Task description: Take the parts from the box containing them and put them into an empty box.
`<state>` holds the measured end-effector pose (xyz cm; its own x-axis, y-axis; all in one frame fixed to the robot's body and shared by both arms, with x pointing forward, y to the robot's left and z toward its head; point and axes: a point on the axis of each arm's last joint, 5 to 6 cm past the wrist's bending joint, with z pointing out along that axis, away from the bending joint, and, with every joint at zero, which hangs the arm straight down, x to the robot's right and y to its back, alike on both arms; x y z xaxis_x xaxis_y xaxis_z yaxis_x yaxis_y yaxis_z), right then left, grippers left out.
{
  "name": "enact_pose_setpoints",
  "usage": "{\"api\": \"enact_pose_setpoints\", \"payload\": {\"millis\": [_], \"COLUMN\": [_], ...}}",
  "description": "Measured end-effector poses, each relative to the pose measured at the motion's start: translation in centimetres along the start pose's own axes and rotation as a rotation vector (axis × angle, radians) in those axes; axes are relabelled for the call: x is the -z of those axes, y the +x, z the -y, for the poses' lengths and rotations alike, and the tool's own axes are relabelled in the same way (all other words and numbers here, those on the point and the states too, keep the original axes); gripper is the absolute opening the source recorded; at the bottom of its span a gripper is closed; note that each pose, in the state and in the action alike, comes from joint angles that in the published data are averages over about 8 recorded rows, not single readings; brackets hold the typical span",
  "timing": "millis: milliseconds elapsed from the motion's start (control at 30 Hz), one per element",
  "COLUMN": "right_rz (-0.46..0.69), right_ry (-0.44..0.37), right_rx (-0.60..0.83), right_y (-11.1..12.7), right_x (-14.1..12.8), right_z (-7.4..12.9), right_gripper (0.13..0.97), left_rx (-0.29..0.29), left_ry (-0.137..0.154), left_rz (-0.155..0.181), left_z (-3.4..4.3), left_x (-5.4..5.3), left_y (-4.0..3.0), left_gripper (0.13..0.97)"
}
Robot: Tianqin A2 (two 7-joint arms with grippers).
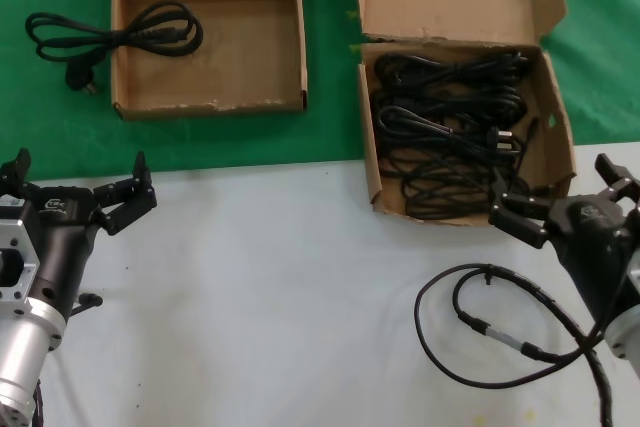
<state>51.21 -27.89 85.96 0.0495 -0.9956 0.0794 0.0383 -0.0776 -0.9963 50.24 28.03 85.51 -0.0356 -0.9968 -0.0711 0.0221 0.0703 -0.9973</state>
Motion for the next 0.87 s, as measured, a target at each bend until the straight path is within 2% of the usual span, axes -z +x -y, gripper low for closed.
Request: {"api": "enact_pose_setpoints", "payload": {"millis": [867], "right_rz": [0.0], "right_ry": [0.0], "right_rx": [0.0], "right_y": [0.0], "right_x": [0.0], "right_z": [0.0], "right_gripper": [0.966], "left_rx": [0.0], "left_ry": [0.0], "left_rz": [0.0], "left_z": [0.0], "left_x": [0.0], "left_y": [0.0], "left_gripper": [0.966]}}
